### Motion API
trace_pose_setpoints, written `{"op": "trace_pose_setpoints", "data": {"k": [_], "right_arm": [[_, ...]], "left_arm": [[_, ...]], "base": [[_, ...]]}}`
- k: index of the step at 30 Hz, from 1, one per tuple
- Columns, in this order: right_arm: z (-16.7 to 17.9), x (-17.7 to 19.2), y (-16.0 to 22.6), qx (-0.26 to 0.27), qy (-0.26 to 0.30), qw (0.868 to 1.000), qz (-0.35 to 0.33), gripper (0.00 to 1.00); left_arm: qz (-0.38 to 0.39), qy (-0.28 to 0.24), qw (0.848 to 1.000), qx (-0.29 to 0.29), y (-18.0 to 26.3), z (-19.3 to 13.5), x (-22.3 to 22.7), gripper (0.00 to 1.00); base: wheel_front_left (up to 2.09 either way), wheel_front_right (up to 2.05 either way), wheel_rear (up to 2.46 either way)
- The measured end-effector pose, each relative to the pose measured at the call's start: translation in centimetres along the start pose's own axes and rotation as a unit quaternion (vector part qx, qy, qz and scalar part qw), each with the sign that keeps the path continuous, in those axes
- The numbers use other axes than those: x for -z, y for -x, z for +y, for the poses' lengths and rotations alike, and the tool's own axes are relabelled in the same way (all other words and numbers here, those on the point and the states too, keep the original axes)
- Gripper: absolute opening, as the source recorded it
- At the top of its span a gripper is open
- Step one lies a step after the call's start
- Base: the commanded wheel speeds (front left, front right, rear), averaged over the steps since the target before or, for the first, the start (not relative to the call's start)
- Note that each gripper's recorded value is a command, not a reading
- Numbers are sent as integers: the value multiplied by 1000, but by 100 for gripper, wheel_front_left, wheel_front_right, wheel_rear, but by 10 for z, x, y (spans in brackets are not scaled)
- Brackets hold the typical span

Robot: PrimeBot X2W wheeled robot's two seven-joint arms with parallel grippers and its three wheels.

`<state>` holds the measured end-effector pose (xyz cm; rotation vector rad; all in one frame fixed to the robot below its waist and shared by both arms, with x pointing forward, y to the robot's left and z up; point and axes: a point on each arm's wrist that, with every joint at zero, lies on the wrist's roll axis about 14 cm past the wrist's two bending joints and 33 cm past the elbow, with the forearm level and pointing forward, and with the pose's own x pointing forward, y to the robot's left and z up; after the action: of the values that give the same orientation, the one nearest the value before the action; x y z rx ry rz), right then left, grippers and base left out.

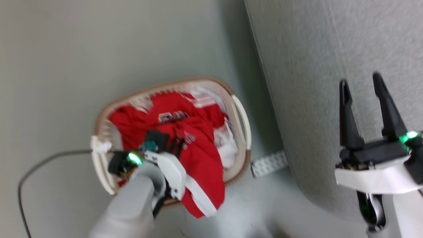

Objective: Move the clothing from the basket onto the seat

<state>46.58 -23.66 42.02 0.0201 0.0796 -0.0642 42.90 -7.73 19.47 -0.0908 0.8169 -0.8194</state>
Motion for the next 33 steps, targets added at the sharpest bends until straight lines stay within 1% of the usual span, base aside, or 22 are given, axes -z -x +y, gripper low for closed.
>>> {"op": "trace_pose_setpoints", "data": {"k": [3, 6, 11, 16, 23, 26, 33], "right_arm": [[1, -9, 13, 2, 2, 1000, -4, 100], [5, -20, 25, -1, -4, 1000, -13, 100], [18, -39, 42, -17, -13, 999, -34, 100], [34, -54, 61, -37, -21, 998, -50, 100], [54, -72, 87, -69, -29, 995, -73, 100], [59, -80, 97, -79, -29, 993, -83, 100], [65, -89, 120, -92, -29, 990, -99, 100]], "left_arm": [[-39, 24, 999, -10, 23, -6, -21, 0], [-79, 32, 996, -23, 47, -9, -44, 0], [-139, 24, 989, -38, 88, -19, -78, 0], [-201, 7, 978, -60, 132, -23, -111, 0], [-293, -22, 952, -88, 194, -38, -159, 0], [-329, -37, 938, -99, 221, -45, -179, 0], [-402, -79, 906, -105, 280, -72, -225, 0]], "base": [[0, 0, 0], [0, 0, 0], [0, 0, 0], [0, 0, 0], [0, 0, 0], [0, 0, 0], [0, 0, 0]]}}
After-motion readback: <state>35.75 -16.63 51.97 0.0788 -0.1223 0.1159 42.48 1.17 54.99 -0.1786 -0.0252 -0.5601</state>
